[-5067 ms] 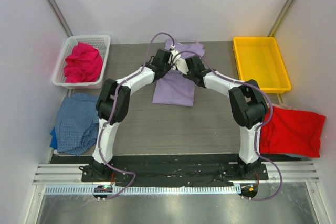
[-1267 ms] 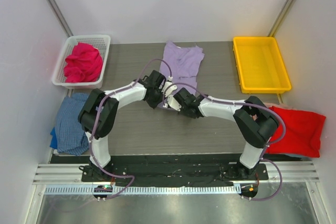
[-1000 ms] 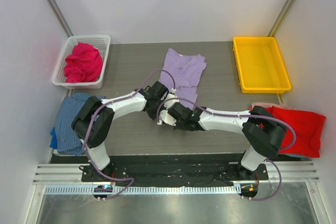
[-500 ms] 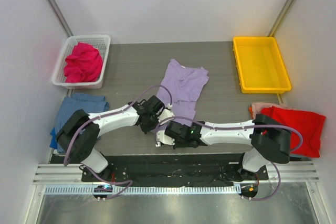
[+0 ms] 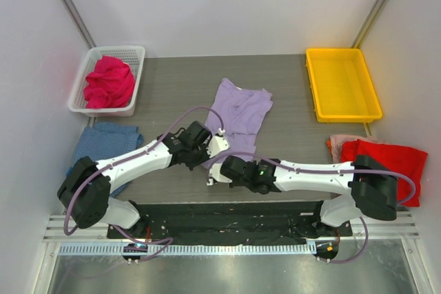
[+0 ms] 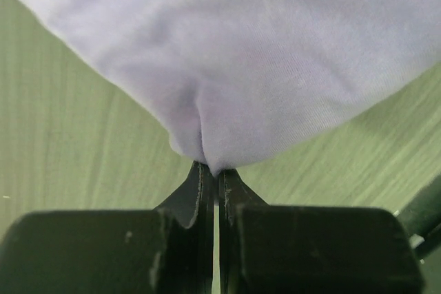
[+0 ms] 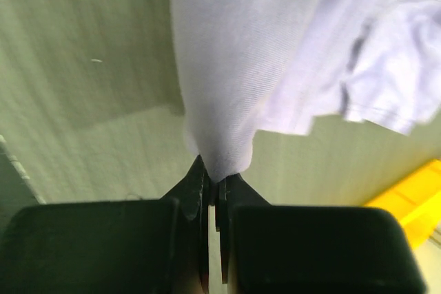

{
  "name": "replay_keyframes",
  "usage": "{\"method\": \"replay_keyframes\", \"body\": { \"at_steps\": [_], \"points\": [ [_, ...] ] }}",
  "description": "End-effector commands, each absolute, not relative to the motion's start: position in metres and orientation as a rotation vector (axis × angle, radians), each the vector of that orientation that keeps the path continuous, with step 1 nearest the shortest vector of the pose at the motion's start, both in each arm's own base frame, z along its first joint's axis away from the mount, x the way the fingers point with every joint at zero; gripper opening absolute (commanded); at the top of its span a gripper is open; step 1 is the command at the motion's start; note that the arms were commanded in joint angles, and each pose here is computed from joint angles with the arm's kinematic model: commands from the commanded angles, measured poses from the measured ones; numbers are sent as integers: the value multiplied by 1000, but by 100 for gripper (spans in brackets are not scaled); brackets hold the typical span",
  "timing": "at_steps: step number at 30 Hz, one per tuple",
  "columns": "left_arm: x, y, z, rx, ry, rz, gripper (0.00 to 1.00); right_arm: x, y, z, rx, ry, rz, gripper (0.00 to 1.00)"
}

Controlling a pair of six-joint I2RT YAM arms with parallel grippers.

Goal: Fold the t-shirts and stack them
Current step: Grab one side of the 2/3 rectangular tshirt with both arms, then fold the long partially folded tshirt into a neat square

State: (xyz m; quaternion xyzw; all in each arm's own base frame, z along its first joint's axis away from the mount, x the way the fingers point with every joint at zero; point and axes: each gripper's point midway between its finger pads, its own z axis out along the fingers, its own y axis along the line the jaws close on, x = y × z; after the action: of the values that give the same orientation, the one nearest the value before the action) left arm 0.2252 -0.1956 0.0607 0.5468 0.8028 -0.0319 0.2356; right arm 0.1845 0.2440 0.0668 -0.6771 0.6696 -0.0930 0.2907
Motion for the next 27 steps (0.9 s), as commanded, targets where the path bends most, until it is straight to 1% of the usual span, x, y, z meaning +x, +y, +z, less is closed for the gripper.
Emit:
{"method": "replay_keyframes", "body": {
  "at_steps": [1, 9, 13, 17, 18, 20, 21, 22, 23, 24, 26, 27],
  "points": [
    [260, -218, 103, 1398, 2048, -69, 0, 227, 245, 125, -1595, 1729, -340, 1],
    [301, -225, 126, 1300, 1991, -47, 0, 284, 219, 174, -1411, 1761, -407, 1],
    [332, -224, 138, 1243, 1972, -37, 0, 301, 210, 178, -1374, 1780, -422, 1],
    [368, -237, 158, 1229, 1929, -27, 0, 316, 204, 179, -1349, 1803, -438, 1],
    [377, -238, 149, 1233, 1952, -20, 0, 321, 200, 176, -1345, 1817, -450, 1],
    [396, -246, 163, 1217, 1922, -31, 0, 329, 200, 179, -1331, 1817, -448, 1],
    [404, -246, 151, 1223, 1949, -29, 0, 335, 195, 177, -1318, 1830, -453, 1],
    [416, -251, 163, 1203, 1924, -26, 0, 339, 194, 176, -1326, 1832, -459, 1],
    [424, -253, 162, 1202, 1923, -21, 0, 344, 193, 179, -1315, 1834, -460, 1],
    [432, -255, 149, 1213, 1944, -15, 0, 350, 188, 179, -1301, 1846, -467, 1],
    [447, -260, 153, 1209, 1934, -8, 0, 360, 187, 176, -1304, 1858, -466, 1],
    [453, -261, 138, 1222, 1958, -4, 0, 364, 186, 175, -1301, 1861, -467, 1]
  ]
}}
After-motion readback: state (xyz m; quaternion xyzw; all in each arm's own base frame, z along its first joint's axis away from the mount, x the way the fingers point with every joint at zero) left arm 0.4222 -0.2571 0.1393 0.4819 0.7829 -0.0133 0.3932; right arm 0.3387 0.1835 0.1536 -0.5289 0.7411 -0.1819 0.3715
